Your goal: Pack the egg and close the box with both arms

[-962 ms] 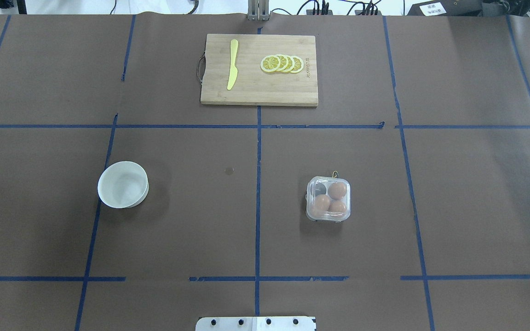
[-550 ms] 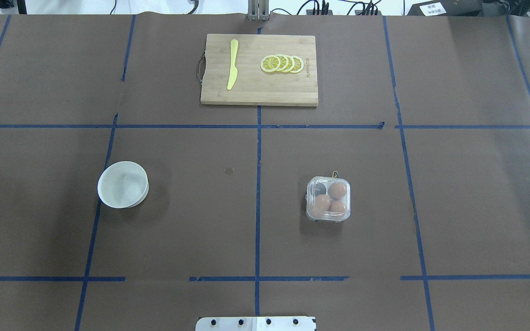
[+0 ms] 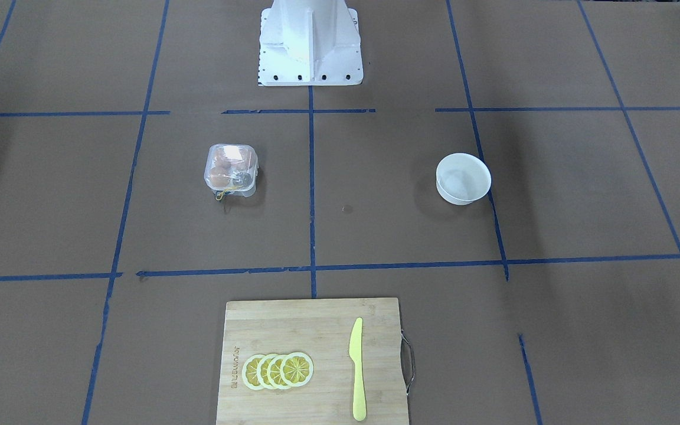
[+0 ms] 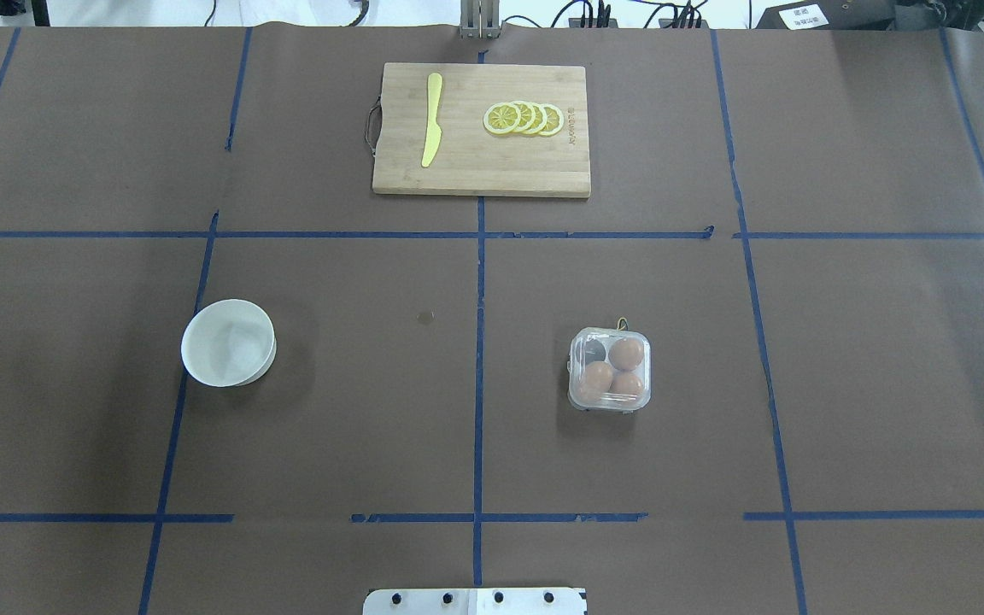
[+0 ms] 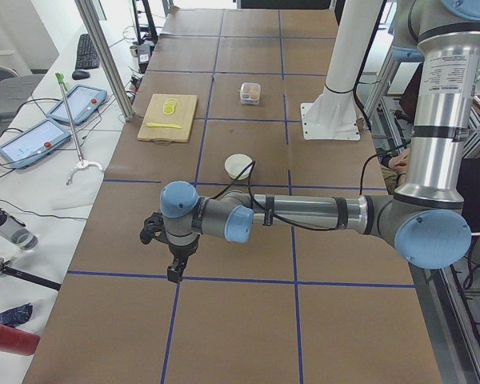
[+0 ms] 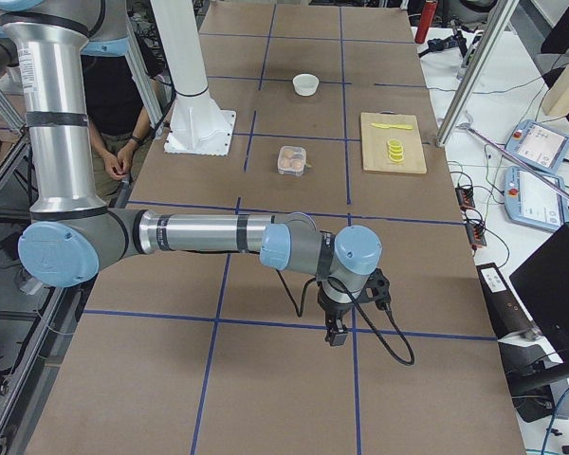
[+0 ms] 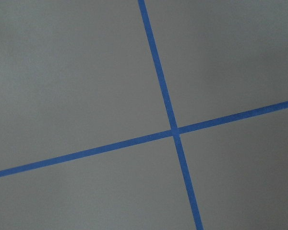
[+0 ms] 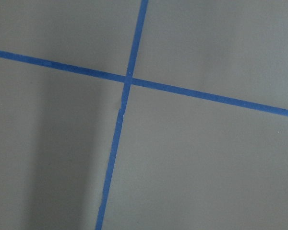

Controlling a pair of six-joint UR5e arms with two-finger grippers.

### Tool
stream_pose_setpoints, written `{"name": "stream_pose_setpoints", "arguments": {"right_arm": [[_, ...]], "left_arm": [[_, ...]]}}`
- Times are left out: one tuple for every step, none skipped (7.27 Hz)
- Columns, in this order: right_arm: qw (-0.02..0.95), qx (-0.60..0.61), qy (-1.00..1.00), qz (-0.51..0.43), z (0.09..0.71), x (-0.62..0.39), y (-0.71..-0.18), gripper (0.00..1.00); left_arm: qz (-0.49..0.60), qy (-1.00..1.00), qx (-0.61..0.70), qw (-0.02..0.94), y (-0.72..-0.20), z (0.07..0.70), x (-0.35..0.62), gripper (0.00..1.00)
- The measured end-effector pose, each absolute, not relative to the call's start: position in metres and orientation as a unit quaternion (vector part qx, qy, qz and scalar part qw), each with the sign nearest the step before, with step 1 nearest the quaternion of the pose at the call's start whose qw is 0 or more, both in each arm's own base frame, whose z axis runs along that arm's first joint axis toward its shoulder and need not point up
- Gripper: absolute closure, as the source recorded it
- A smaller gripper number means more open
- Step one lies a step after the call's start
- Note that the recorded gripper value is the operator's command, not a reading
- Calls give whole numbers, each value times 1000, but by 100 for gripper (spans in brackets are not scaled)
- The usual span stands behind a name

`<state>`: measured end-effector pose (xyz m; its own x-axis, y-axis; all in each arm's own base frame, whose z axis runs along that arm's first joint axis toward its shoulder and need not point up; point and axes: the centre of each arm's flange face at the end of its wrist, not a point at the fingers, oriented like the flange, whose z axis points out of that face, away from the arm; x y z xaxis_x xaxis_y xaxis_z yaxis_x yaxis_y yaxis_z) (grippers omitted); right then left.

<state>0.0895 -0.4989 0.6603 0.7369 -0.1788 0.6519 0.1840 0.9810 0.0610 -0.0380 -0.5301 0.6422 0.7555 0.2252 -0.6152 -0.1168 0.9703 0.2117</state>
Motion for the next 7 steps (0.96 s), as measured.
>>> {"name": "stream_pose_setpoints", "arguments": {"right_arm": [[933, -13, -349, -84, 667, 90, -492, 0], [935, -19, -348, -67, 669, 91, -489, 0], [935, -22, -348, -56, 669, 91, -488, 0], [936, -22, -348, -52, 668, 91, -488, 0], [935, -21, -349, -51, 666, 91, -489, 0], [936, -21, -349, -44, 663, 91, -492, 0], [936, -22, -349, -30, 661, 91, -494, 0]], "left_arm": [[89, 337, 76, 934, -528, 645, -38, 0], [82, 338, 69, 935, -525, 649, -38, 0], [61, 340, 61, 936, -524, 650, -38, 0], [30, 343, 52, 938, -524, 649, -38, 0], [4, 345, 46, 938, -526, 646, -38, 0], [-12, 346, 41, 937, -527, 645, -38, 0], [-19, 347, 39, 937, -528, 644, -38, 0]]}}
